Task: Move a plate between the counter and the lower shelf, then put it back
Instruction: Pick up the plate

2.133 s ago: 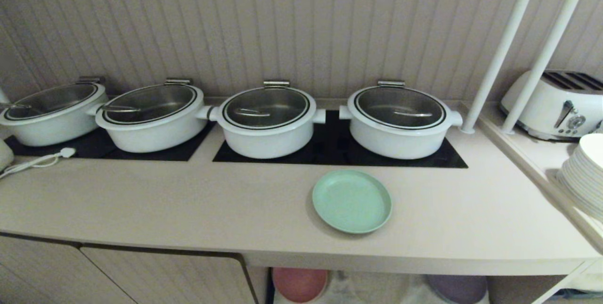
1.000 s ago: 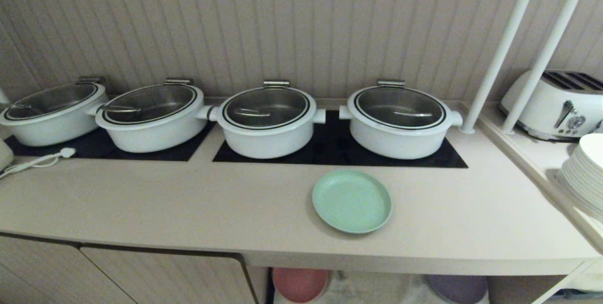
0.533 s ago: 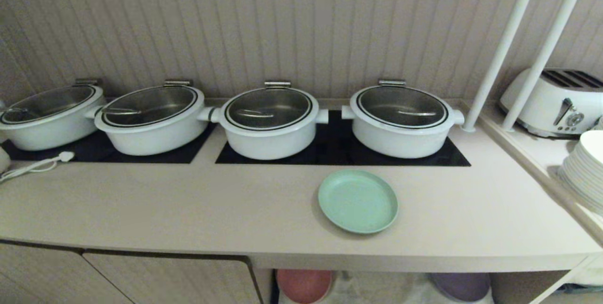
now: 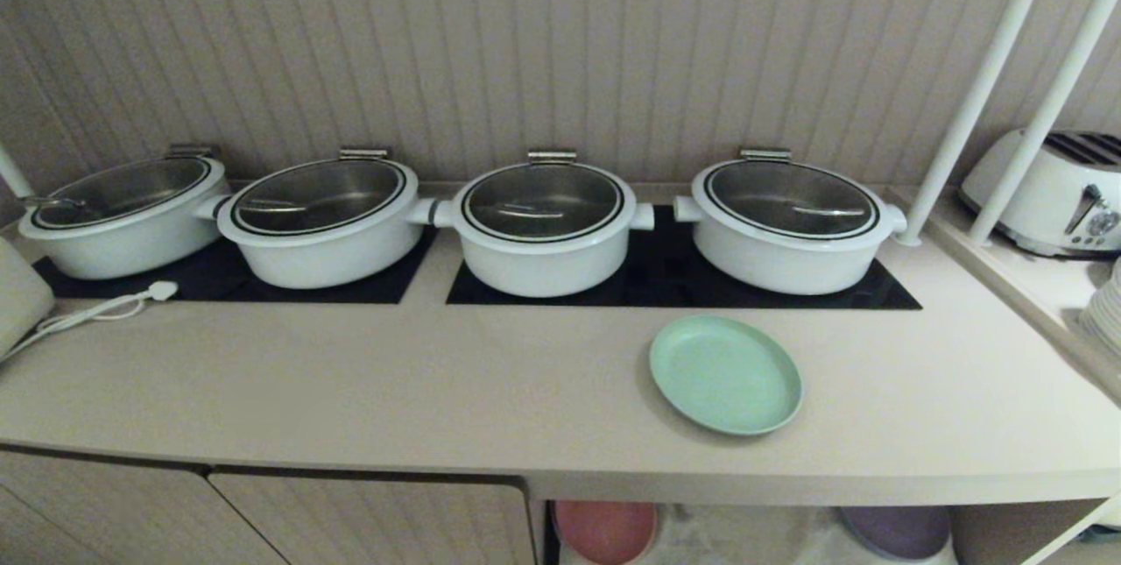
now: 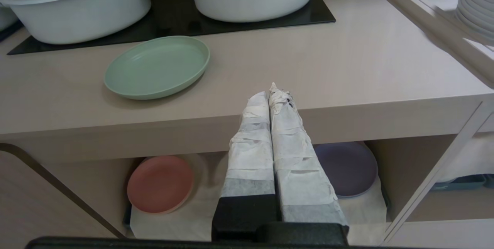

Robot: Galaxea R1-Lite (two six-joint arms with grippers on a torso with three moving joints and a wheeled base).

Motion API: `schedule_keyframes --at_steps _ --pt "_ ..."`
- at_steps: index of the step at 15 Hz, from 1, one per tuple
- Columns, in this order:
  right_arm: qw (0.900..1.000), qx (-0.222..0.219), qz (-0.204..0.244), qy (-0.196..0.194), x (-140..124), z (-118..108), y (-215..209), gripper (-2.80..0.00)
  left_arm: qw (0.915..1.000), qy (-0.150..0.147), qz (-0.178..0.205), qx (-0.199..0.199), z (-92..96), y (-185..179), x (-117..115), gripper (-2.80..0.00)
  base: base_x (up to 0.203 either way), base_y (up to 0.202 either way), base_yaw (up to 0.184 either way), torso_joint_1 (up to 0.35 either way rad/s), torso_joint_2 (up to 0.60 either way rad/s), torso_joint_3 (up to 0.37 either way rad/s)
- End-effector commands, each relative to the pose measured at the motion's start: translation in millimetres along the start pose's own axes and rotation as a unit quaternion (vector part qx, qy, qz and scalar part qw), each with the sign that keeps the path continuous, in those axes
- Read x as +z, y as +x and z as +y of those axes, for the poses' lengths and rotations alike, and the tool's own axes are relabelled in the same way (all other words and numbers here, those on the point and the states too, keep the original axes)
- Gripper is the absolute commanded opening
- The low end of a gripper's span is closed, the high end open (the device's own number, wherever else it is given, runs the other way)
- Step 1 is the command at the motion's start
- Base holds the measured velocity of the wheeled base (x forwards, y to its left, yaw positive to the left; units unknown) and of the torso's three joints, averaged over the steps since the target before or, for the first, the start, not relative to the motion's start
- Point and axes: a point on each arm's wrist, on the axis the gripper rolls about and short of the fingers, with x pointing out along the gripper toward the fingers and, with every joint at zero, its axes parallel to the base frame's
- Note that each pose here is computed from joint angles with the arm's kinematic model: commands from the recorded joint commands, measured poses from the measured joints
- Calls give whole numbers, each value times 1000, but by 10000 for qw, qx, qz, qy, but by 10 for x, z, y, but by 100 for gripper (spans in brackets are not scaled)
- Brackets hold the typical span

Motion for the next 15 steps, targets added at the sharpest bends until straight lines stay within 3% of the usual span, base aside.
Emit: schedule_keyframes --at_steps 1,11,15 --pt "10000 -3 -2 4 0 0 0 -280 10000 1 -1 -1 0 0 0 -280 0 0 0 0 0 0" --pt "10000 6 -9 -18 2 0 0 -280 10000 1 -4 -1 0 0 0 -280 0 0 0 0 0 0" --pt "9996 102 -191 -202 80 11 -18 -280 10000 -7 -4 -1 0 0 0 -280 0 0 0 0 0 0"
